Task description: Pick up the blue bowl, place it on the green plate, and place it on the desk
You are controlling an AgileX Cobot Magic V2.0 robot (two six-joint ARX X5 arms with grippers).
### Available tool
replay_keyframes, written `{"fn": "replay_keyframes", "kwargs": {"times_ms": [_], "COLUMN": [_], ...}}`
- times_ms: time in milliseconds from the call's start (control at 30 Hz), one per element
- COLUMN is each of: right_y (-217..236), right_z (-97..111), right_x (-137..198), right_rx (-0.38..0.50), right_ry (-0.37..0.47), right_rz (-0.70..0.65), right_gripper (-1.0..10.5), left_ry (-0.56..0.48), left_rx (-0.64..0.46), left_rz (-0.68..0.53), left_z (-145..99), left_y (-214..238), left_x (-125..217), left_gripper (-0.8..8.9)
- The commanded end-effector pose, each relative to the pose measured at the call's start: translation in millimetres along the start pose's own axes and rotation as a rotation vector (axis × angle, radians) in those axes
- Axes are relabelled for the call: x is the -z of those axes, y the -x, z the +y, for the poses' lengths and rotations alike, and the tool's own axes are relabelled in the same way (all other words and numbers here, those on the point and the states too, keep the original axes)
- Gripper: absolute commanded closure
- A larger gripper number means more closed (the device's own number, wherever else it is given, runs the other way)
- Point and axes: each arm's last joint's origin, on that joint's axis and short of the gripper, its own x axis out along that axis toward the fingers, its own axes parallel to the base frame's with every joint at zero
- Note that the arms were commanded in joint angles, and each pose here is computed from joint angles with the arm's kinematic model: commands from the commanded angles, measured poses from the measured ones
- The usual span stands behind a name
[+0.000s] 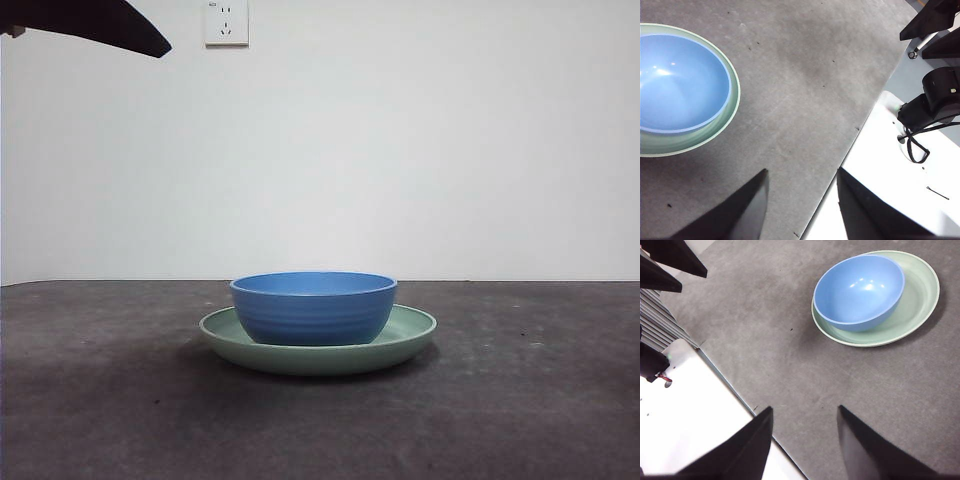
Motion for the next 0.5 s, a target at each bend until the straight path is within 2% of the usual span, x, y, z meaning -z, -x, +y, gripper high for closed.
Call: {"fn": "replay_keyframes", "kwargs": {"times_ms": [33, 67, 500], "right_y": [-0.3, -0.3, -0.2], "right_z": [0.8, 0.8, 0.8], "right_x": [-1.6, -1.7, -1.9], "right_rx": [-0.008, -0.008, -0.008], "right_ry": [-0.004, -0.004, -0.003], "right_rz": [-0.003, -0.004, -0.005], "right_gripper": [8.8, 9.4, 9.4], "left_ry": [-0.008, -0.008, -0.008], "left_rx": [0.008, 0.008, 0.008], "left_rz": [0.001, 0.001, 0.001], "left_z": [-0.7, -0.7, -0.7], "left_y": [-0.8, -0.8, -0.7], "left_x": [-1.3, -1.3, -1.3], "left_gripper": [7.44, 8.01, 8.04]}}
